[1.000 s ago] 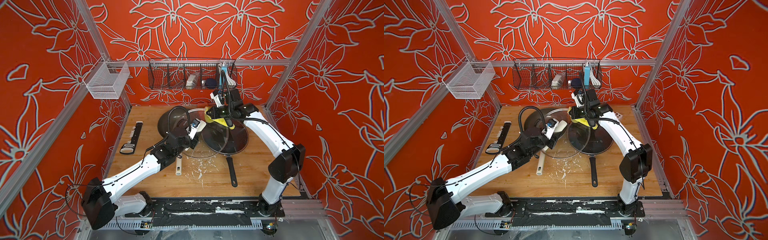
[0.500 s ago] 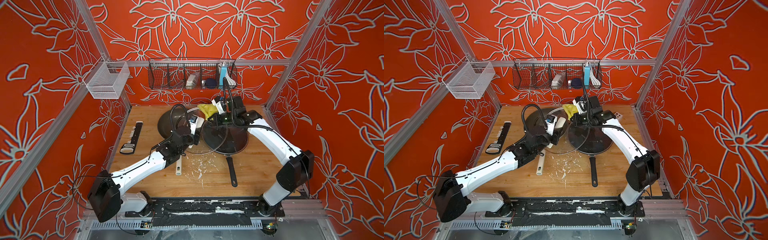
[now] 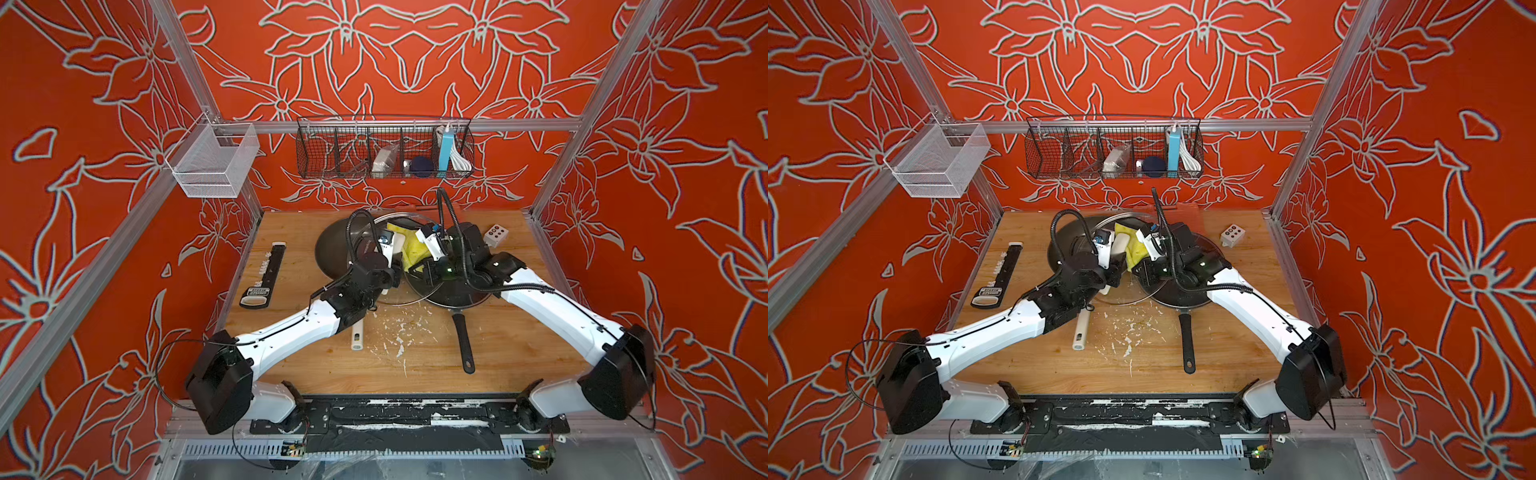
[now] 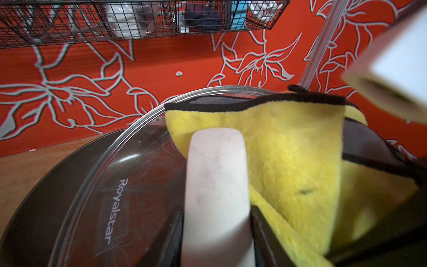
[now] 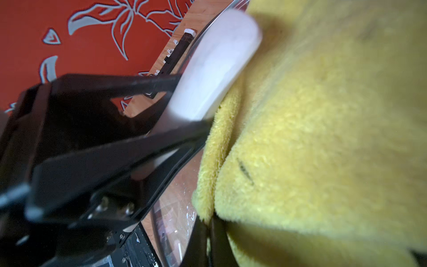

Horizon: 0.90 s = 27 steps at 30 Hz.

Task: Wipe the pot lid with a cloth
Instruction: Wipe the pot lid.

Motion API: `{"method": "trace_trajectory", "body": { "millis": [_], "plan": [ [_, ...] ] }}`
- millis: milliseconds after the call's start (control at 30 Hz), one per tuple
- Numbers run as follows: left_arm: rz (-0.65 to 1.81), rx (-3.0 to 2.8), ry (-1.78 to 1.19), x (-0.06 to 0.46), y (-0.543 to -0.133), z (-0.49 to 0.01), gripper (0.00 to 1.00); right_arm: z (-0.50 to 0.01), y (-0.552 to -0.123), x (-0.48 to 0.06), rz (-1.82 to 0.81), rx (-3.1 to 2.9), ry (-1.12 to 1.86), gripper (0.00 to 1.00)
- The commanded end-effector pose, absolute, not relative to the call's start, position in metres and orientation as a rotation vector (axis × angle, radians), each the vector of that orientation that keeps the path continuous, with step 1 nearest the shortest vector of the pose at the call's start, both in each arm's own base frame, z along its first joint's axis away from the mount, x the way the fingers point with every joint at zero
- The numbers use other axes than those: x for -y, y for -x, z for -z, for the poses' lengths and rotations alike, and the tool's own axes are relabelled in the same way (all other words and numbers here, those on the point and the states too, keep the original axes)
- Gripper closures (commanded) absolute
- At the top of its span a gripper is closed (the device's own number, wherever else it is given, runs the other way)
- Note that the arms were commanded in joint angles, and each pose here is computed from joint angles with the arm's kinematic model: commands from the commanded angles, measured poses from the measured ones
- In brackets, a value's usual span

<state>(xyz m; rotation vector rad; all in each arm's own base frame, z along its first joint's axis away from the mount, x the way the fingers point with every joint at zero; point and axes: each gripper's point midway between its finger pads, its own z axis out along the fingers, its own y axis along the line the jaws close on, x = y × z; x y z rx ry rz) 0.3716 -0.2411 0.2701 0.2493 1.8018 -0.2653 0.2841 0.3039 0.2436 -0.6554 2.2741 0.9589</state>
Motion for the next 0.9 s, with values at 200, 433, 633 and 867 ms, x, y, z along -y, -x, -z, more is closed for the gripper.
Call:
{"method": "trace_trajectory", "body": {
  "millis": [200, 433, 633, 867],
  "plan": [
    [0.492, -1.365, 0.050, 0.231, -0.371, -0.420, 1.00, -0.224, -0.256, -0.311, -1.025, -2.311, 0.638, 1.00],
    [0.479, -1.358, 0.073, 0.226, -0.369, -0.419, 1.00, -0.229, -0.265, -0.309, -1.003, -2.274, 0.551, 1.00],
    [0.474, -1.350, 0.089, 0.222, -0.367, -0.421, 1.00, -0.240, -0.286, -0.306, -0.938, -2.225, 0.461, 1.00],
    [0.480, -1.351, 0.103, 0.219, -0.365, -0.423, 1.00, -0.252, -0.315, -0.312, -0.860, -2.170, 0.419, 1.00]
  ]
}}
